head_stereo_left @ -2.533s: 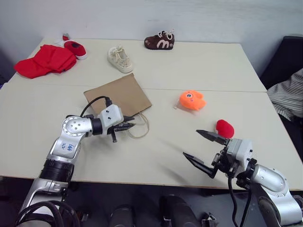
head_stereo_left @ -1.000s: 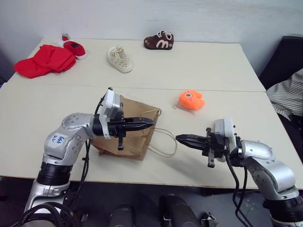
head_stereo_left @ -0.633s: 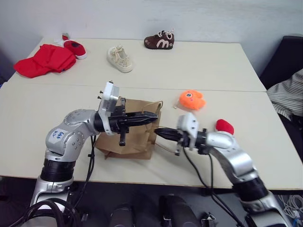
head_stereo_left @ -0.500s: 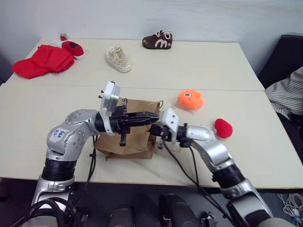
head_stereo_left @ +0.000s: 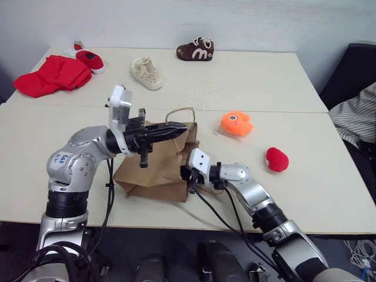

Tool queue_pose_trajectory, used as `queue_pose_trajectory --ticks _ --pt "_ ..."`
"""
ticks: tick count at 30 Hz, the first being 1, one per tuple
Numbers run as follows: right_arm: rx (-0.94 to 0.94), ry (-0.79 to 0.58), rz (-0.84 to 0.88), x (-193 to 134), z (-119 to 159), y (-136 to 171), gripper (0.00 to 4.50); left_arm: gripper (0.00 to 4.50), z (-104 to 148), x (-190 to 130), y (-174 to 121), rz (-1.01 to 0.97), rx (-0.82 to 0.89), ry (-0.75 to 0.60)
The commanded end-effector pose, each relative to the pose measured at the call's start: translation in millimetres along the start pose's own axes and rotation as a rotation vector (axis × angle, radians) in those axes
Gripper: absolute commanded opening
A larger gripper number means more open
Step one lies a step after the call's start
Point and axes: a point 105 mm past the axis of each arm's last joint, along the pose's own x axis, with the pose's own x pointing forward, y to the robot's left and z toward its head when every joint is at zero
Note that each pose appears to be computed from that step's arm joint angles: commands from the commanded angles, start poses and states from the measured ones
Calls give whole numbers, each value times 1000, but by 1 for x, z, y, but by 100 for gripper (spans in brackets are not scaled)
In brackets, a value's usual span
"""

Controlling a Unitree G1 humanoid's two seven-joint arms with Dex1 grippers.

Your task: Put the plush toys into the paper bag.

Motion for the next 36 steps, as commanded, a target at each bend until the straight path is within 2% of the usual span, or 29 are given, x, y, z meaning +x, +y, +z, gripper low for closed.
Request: queue_pose_trajectory --ticks 1,8,13,16,19,23,27,30,32,34,36 --pt "8 51 -71 -3 -14 -3 2 0 25 -6 7 22 114 -17" --pt "32 49 -123 6 -11 -1 2 0 35 -14 16 42 170 3" --pt "53 11 -168 5 -4 -5 2 0 18 -10 12 19 176 57" --pt "124 -90 -188 6 11 -5 2 0 11 -3 10 13 194 61" --pt "148 -151 -176 -1 23 -5 55 0 11 0 8 6 200 46" --pt "106 -238 -120 -28 45 -3 191 0 10 -1 2 -19 193 66" --pt "40 -330 -49 -76 63 1 328 0 4 -3 -4 -62 160 98" --pt "14 -366 -168 -127 65 -11 436 0 -1 -2 -3 -76 152 119" --pt "-1 -325 -302 -167 56 -17 447 0 -7 -4 -2 -82 149 150" --pt "-11 -279 -398 -193 48 -16 447 0 -11 -7 -1 -84 150 172" --pt "-28 -185 -513 -226 32 -13 447 0 -9 -9 -1 -86 147 165"
